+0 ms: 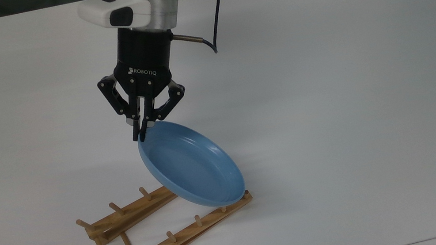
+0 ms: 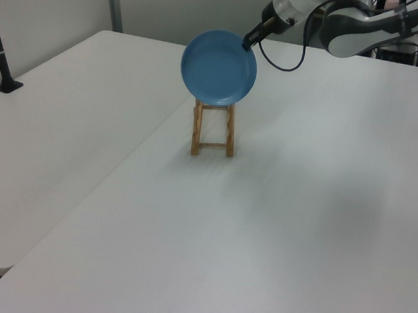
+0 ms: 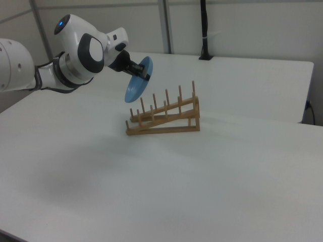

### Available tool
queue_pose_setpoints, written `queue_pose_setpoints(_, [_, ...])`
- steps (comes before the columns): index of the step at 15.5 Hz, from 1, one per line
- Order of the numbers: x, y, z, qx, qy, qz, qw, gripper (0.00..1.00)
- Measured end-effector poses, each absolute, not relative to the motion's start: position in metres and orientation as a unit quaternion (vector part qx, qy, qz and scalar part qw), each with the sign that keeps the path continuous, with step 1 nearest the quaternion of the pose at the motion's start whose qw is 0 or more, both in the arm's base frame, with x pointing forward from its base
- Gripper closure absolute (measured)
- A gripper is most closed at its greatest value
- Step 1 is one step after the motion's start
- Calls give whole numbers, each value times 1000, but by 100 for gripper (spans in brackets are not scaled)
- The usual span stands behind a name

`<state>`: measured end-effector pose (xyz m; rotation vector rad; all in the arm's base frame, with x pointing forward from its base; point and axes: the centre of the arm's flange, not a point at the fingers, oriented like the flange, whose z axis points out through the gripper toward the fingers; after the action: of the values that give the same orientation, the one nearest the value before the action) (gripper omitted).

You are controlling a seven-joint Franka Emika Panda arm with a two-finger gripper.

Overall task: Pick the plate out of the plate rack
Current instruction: 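Lift the blue plate up out of the rack slots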

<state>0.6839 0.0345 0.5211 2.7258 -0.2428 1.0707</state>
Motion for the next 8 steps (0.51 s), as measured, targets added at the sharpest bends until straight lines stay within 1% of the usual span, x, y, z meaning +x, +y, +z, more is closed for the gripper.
queue_pose_setpoints(4, [674,18,532,932,-130,329,79,93])
queue_pose_setpoints(6, [665,9,536,948,-128,283,69,93])
queue_pose_setpoints(8, [650,-1,542,969,-101,220,54,93])
